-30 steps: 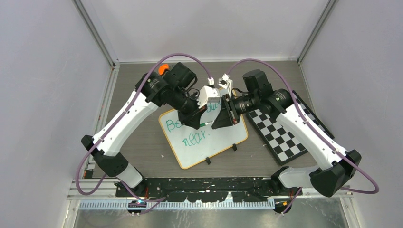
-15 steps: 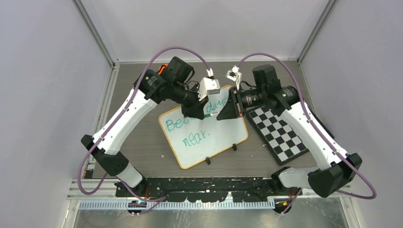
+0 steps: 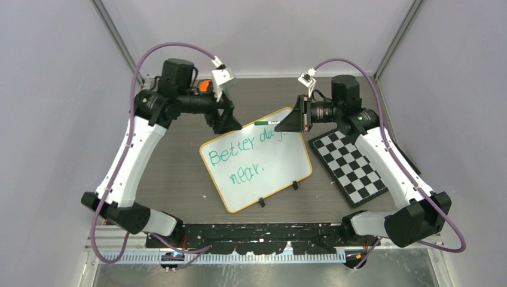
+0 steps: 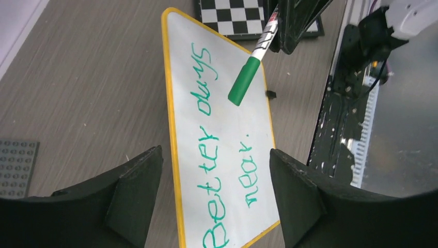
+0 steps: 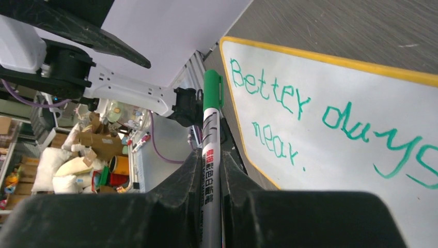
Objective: Write a sentence on the whiteboard
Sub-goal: Close the whiteboard marker at the center of the board.
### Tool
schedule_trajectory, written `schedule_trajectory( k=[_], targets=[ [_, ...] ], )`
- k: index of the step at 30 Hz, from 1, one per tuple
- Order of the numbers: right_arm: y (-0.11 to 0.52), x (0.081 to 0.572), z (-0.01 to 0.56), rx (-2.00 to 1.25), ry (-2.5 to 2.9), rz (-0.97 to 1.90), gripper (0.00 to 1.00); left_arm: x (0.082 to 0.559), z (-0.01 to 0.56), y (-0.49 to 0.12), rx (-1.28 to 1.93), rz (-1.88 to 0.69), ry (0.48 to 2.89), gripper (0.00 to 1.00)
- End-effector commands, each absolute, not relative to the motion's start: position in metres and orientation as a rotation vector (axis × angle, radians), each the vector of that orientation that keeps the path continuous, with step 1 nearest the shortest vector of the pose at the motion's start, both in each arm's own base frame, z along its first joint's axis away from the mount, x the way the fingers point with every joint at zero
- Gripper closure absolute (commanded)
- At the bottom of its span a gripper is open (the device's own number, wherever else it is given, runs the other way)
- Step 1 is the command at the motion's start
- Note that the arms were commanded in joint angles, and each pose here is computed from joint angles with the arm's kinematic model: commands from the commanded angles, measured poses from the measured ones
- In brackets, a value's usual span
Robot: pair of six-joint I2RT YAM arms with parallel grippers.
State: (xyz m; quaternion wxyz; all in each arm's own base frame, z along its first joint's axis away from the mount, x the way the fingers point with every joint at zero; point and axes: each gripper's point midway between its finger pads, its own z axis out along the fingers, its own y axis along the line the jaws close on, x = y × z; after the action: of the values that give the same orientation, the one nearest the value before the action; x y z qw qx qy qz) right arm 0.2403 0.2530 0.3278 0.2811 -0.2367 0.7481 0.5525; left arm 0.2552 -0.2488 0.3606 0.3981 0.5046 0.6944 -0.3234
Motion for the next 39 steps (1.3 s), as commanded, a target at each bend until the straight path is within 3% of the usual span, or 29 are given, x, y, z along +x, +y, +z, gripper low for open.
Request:
schedule_trajectory(
  k=[1, 13, 18, 29, 36, 39],
  targets=[
    [0.262, 0.239, 0.363, -0.627, 1.873, 1.609, 1.00, 0.243, 0.395, -0.247, 1.148, -0.997, 1.620, 0.22],
    [0.268, 0.227, 0.395, -0.547, 1.789, 1.828, 1.00, 0.233, 0.403, -0.267, 1.012, -1.468, 1.580, 0.21],
    [0.275, 0.220, 0.393, -0.561, 1.806, 1.858, 1.00, 0.240, 0.405, -0.272, 0.953, -1.506, 1.584, 0.22],
    [0.284, 0.218, 0.389, -0.567, 1.829, 1.875, 1.00, 0.234, 0.404, -0.276, 0.951, -1.535, 1.580, 0.47],
    [0.284, 0.220, 0.388, -0.565, 1.837, 1.857, 1.00, 0.228, 0.398, -0.276, 0.973, -1.551, 1.581, 0.52],
    [0.284, 0.220, 0.387, -0.565, 1.844, 1.852, 1.00, 0.226, 0.394, -0.276, 0.974, -1.552, 1.587, 0.66]
  ],
)
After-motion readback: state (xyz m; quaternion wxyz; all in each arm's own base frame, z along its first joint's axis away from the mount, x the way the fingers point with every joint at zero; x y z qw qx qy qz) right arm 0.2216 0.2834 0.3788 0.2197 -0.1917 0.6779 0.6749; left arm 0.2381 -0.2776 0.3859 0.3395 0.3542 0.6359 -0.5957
